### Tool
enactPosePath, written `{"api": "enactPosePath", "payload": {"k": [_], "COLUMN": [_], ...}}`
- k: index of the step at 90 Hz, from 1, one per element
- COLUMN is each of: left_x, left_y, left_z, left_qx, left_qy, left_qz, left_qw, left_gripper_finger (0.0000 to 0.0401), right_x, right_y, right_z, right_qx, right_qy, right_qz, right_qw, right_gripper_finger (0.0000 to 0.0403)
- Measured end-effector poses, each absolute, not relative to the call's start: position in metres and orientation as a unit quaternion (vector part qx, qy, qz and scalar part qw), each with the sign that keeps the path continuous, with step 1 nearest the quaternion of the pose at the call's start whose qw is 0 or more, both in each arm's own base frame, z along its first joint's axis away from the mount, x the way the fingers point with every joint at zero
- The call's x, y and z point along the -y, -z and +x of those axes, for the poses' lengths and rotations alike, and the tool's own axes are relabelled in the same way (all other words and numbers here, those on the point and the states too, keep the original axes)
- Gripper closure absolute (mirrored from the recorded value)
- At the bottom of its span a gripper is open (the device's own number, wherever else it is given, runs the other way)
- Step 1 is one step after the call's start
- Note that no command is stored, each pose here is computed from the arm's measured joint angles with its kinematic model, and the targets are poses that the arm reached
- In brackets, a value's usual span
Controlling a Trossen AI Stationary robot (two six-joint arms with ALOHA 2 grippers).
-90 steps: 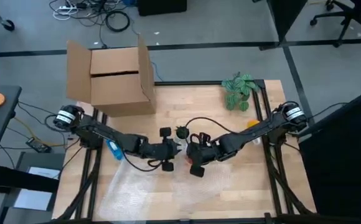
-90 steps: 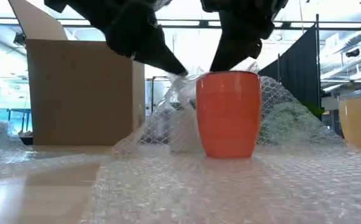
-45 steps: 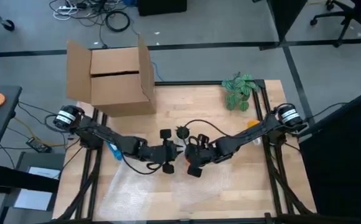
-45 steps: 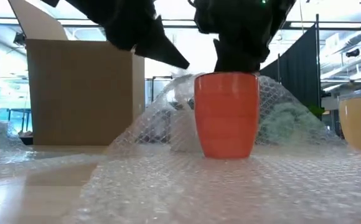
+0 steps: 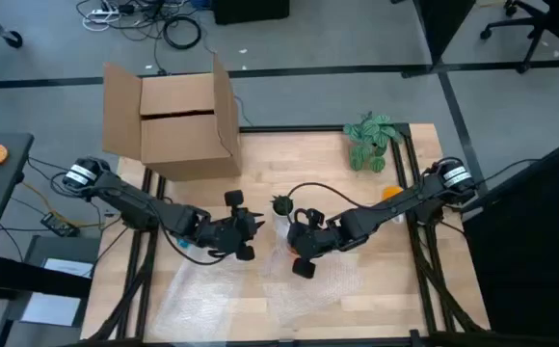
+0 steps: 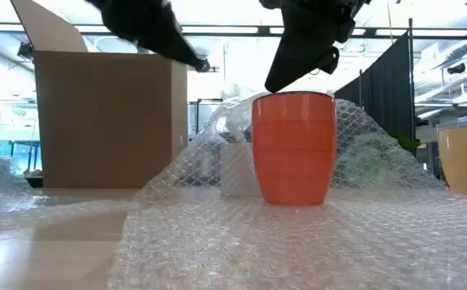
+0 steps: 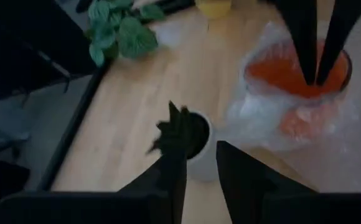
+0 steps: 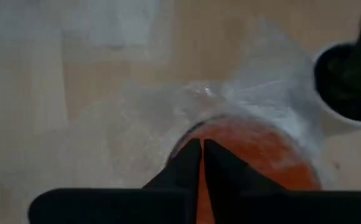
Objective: Wrap mug
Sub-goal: Wrap the orange mug with the transparent bubble wrap
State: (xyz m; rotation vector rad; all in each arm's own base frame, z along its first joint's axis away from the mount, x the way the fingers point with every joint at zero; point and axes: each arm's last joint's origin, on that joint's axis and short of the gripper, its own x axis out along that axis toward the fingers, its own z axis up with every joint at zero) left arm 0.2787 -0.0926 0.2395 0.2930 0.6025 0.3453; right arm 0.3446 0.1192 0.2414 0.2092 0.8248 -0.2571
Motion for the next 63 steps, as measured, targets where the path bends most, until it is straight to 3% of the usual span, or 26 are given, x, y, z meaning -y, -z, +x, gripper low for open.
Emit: {"api": "enactPosePath", "payload": {"k": [15,38,63], "left_x": [0.094,0.112,0.129], "left_y": [-0.194,-0.145,-0.137], "left_z": [0.281,0.308,0.337], "left_qx": [-0.272,-0.212,-0.205], "left_qy": [-0.177,-0.102,-0.077], "left_qz": [0.086,0.012,0.04], "left_qw": [0.942,0.972,0.975], "left_gripper_finger": [0.0328,0.0328,0.0328], "right_x": [-0.111,-0.109,-0.113], "right_y": [-0.228,-0.194,-0.193], "right_z": [0.347,0.357,0.359], "right_qx": [-0.41,-0.414,-0.424], "right_qy": [0.175,0.22,0.194], "right_qz": [0.146,0.161,0.182], "right_qw": [0.883,0.868,0.866], "right_gripper_finger": [0.0403,0.0403,0.0402]}}
